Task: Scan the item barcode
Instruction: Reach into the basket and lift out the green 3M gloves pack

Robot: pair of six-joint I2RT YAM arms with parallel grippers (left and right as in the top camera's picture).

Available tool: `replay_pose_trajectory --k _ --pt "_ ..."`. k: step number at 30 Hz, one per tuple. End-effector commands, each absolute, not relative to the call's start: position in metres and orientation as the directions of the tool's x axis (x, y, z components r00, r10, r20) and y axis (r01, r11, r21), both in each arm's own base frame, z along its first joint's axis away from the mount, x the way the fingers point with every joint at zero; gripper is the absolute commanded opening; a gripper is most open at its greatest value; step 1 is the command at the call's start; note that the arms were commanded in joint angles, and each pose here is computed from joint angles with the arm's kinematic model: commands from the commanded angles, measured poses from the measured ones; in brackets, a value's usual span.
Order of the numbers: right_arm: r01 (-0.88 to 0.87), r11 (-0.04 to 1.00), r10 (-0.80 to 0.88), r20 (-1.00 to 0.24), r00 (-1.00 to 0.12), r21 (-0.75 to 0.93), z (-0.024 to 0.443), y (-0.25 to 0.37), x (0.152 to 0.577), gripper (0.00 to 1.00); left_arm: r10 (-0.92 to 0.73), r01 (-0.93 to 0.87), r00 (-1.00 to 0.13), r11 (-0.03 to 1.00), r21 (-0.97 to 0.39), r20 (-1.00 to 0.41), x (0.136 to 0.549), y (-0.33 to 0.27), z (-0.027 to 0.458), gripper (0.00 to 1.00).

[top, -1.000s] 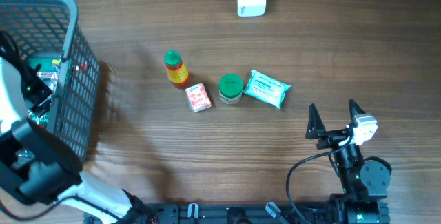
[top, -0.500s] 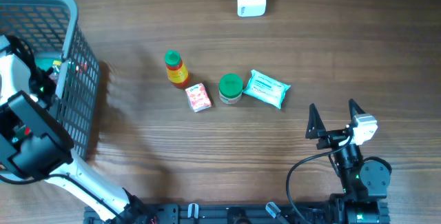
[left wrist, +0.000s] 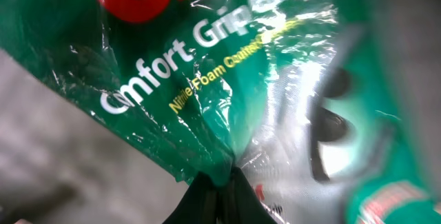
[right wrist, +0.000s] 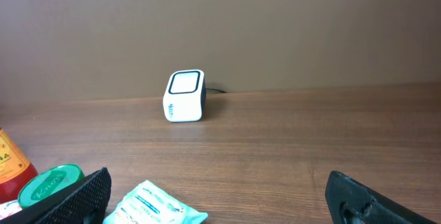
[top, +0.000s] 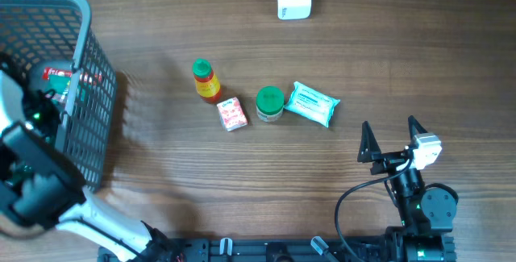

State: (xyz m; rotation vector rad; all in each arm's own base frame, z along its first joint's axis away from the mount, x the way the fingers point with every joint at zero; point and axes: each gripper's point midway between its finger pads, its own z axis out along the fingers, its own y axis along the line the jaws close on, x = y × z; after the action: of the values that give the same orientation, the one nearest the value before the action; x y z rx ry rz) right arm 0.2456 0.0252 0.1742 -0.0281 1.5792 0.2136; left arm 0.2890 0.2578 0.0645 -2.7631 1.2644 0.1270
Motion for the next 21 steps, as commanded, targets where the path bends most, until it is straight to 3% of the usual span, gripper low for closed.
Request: replay_pose_trajectory --k 1,12,16,21 --pt "-0.140 0.985 0.103 -0.995 -0.015 0.105 0.175 0.023 0.246 1.00 -0.758 -0.755 0.636 -0.574 -0.315 -0.144 0.280 0.274 0.164 0.04" --pt "-0.140 0.985 0.103 -0.995 -0.015 0.105 0.175 0.023 0.246 1.00 -0.793 -0.534 0.606 -0.344 -0.772 -0.066 0.246 0.214 0.347 0.04" --pt "-0.140 0.985 0.104 -0.994 -0.015 0.105 0.175 0.023 0.246 1.00 -0.916 -0.446 0.391 -0.102 -0.889 -0.090 0.247 0.154 0.404 0.04" --pt "-0.140 0.985 0.103 -0.995 -0.015 0.105 0.175 0.023 0.246 1.00 -0.972 -0.460 0.058 0.177 -0.870 -0.228 0.241 0.068 0.410 0.04"
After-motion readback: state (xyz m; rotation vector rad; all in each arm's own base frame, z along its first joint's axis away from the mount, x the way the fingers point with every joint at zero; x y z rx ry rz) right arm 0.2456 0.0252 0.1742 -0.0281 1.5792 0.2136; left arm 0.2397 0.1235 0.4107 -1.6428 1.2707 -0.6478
